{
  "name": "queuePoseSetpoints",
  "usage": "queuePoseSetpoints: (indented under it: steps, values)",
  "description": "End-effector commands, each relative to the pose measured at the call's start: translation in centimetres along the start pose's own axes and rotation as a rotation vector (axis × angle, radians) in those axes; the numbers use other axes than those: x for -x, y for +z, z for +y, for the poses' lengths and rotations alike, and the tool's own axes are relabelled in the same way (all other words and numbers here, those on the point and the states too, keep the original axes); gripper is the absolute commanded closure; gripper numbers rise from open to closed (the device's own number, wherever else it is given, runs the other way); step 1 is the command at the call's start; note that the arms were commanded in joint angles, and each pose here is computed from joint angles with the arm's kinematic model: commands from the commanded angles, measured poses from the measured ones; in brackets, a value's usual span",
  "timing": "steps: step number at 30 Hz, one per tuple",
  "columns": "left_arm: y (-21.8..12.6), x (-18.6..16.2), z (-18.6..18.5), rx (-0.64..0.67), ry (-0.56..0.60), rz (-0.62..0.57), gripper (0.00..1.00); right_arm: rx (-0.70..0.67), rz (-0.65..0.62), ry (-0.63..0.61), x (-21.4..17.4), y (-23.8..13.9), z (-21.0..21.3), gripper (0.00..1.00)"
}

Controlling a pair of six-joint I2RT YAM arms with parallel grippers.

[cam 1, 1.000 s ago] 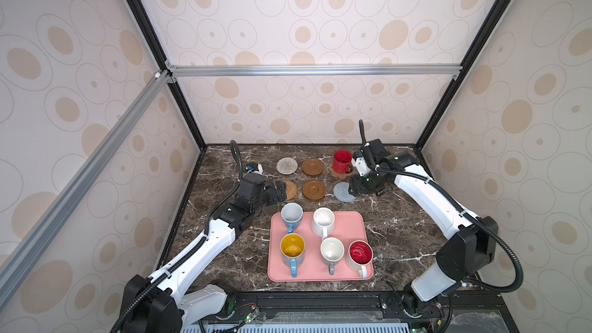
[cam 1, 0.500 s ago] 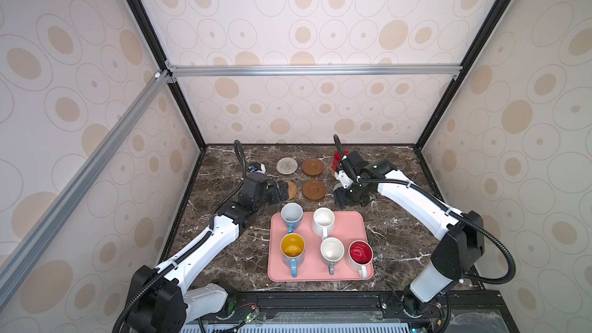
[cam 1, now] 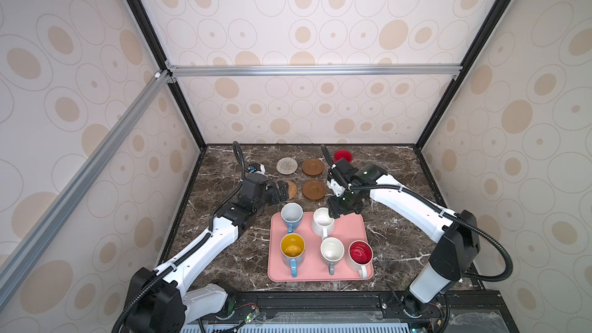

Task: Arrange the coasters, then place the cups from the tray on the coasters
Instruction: 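Move the right gripper back over the white mug on the tray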

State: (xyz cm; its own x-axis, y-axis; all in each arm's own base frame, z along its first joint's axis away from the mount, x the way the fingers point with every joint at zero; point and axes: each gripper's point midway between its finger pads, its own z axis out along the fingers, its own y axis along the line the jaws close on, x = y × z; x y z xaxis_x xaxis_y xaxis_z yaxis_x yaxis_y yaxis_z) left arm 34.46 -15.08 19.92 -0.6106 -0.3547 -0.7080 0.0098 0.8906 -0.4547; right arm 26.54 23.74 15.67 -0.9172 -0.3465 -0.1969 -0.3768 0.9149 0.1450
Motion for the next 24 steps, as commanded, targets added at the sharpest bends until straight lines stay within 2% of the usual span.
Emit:
queuePoseSetpoints:
  steps: [1,9,24]
  values:
    - [-0.4,0.5,-0.2,-0.015,-0.023,-0.020,0.00,-0.013,0.059,0.000,-1.4,0.9,0.5,0.38]
    - [-0.2,0.5,-0.1,-0.015,-0.022,-0.019,0.00,-0.017,0.119,-0.021,-3.3,2.4,1.9,0.38]
    - [-0.1,0.2,0.0,-0.010,-0.005,-0.013,0.00,-0.054,0.173,-0.022,-4.0,5.2,2.9,0.37]
